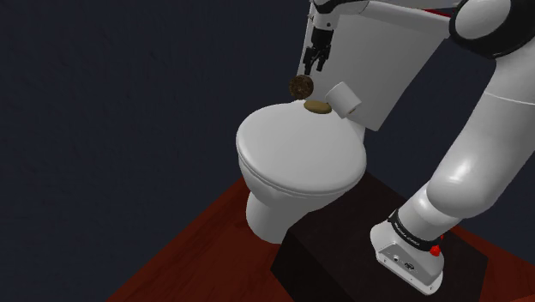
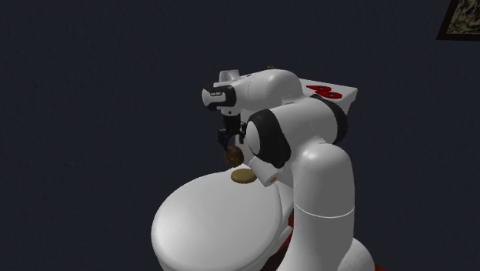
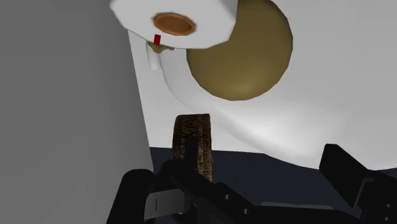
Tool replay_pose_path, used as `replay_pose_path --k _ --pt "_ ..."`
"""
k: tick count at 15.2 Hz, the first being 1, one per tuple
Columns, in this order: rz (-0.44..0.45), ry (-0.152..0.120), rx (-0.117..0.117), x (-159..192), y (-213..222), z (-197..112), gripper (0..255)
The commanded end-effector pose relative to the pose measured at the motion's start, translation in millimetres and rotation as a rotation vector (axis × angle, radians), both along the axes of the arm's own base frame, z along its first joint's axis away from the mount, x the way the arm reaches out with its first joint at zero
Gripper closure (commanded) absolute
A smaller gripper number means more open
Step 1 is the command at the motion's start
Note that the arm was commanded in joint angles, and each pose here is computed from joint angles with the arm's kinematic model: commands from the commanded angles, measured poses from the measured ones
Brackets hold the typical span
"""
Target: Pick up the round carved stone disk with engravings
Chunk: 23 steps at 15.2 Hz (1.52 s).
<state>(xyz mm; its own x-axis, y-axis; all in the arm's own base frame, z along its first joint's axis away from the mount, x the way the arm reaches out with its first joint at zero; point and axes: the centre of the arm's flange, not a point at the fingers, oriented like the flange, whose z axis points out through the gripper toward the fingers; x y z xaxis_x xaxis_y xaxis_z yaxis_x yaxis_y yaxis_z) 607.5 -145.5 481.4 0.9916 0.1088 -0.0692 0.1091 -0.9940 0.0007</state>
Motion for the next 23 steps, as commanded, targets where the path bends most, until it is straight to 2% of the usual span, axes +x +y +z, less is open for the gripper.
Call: replay_pose_path --k 1,6,15,16,23 --pt "0.006 0.003 -0.002 23.7 -12.6 -13.6 0" --pt "0.016 0.009 -0.007 72.9 -37.2 -37.1 0" --pt "0.016 0.009 -0.007 72.9 -37.2 -77.1 0" --pt "0.016 0.010 -0.007 73.6 -35.5 -79.1 255" --pt "0.016 0.010 -0.007 73.9 -35.3 -81.4 255"
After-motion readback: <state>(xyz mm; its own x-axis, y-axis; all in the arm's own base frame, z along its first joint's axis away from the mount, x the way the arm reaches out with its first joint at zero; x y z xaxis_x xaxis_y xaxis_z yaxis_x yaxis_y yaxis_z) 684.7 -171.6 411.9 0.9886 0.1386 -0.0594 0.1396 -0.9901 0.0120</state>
